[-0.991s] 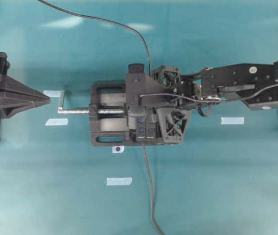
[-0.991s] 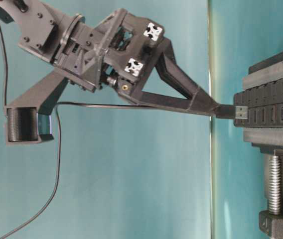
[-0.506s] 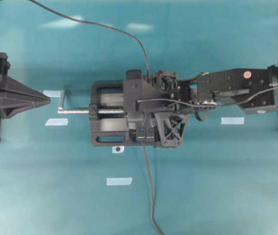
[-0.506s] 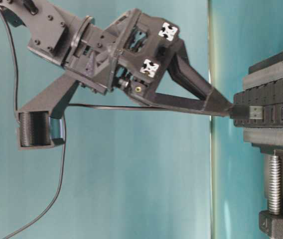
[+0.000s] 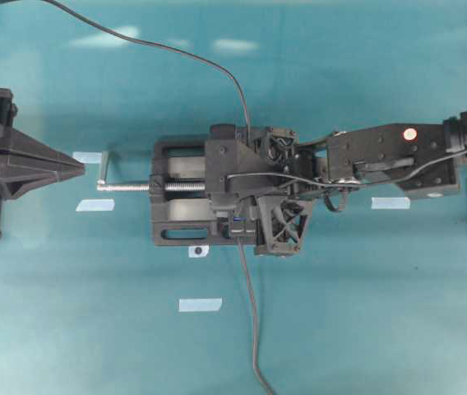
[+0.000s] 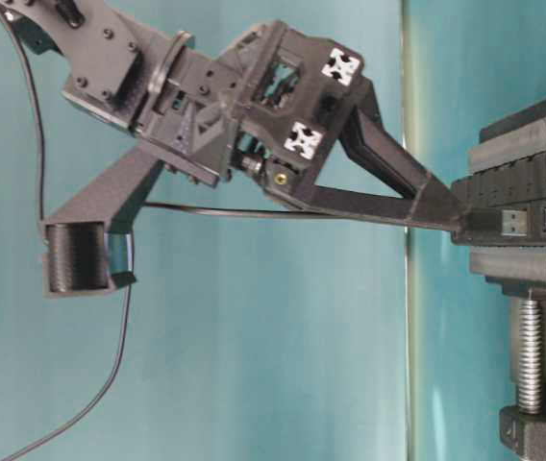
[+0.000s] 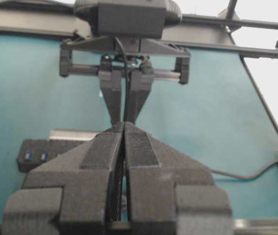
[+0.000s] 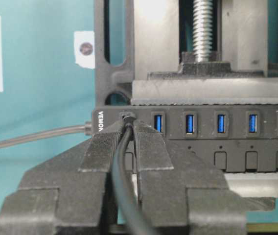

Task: Insert the USB into the front port of the fixed hub.
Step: 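Align the held USB plug with the front hub port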

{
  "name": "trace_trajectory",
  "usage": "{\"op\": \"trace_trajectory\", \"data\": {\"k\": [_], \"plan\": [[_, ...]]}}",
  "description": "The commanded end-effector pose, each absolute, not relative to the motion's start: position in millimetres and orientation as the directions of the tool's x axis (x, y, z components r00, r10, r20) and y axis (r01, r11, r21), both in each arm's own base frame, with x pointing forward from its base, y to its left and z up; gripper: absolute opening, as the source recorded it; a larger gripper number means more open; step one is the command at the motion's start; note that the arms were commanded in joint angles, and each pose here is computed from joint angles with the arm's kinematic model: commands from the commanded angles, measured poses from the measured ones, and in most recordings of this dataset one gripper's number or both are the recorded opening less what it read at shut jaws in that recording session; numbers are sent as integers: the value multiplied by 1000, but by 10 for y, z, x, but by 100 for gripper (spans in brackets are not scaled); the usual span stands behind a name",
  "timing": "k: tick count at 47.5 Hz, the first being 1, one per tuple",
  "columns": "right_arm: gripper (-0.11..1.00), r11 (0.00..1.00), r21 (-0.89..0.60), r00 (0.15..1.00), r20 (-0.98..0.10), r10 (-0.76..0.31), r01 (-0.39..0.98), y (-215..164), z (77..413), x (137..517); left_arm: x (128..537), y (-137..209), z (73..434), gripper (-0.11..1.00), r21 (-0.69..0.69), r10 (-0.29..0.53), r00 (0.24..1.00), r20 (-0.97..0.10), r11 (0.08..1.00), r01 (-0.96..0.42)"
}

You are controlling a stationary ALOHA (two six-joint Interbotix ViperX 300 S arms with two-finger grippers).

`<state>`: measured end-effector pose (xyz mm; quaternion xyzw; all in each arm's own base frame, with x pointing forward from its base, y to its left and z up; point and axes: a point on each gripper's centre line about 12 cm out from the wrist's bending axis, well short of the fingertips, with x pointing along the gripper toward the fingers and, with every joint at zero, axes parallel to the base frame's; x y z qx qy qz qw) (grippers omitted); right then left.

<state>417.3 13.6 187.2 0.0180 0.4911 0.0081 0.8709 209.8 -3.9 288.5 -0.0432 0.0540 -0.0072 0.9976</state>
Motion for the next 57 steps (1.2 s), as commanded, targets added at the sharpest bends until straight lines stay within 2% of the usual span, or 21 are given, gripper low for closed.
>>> {"op": "trace_trajectory", "data": {"k": [1, 57], "plan": [[7, 999, 47, 543, -839, 36, 6, 156, 1975, 4192, 2120, -44, 2953, 0, -86, -21, 996, -87, 996, 13], [7, 998, 64, 520, -853, 40, 29, 194, 1875, 4154, 2108, -43, 2937, 0, -86, -21, 996, -89, 996, 13]]}}
